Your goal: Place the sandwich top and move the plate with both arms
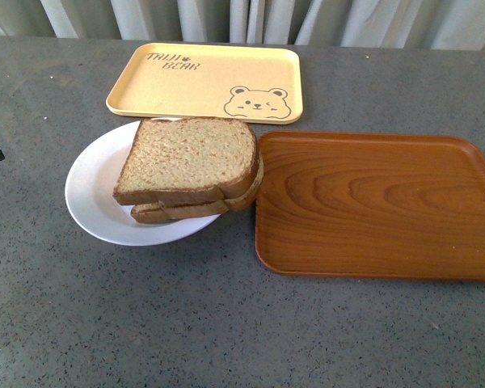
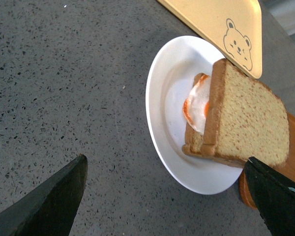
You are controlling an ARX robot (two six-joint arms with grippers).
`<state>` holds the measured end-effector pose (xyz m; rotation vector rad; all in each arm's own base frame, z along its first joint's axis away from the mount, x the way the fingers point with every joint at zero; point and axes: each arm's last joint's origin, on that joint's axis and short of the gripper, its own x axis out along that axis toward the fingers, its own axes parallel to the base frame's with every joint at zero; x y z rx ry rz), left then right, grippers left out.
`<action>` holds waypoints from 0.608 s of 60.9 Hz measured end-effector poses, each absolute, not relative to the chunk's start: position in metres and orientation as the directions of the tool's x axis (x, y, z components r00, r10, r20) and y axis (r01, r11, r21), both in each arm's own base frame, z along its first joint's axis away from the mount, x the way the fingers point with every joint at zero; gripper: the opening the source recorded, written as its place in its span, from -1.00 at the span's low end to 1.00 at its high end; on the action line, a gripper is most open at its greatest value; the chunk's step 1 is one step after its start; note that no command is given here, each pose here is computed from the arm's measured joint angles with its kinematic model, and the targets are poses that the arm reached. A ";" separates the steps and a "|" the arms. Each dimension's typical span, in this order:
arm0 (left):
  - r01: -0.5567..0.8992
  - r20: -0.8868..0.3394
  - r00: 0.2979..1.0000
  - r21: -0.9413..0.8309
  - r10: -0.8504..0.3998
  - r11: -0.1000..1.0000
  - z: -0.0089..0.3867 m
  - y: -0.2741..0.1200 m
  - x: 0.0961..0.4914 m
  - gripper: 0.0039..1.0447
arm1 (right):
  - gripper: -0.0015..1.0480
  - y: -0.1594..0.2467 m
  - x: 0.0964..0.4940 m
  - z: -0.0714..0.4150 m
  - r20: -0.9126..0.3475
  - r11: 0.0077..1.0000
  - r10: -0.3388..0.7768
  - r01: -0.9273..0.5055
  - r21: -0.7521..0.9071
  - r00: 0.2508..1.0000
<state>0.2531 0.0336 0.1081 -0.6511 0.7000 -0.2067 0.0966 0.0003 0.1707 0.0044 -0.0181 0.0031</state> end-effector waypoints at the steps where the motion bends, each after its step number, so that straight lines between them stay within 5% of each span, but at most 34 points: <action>1: -0.045 -0.536 0.752 -0.623 -0.384 0.781 0.106 0.034 0.255 0.83 | 0.82 0.000 0.097 0.171 0.018 1.000 0.003 -0.003 0.004 1.000; 37: -0.178 -0.596 0.695 -0.685 -0.403 0.706 0.059 0.022 0.281 0.83 | 0.82 0.000 0.097 0.171 0.018 1.000 0.003 -0.003 0.004 1.000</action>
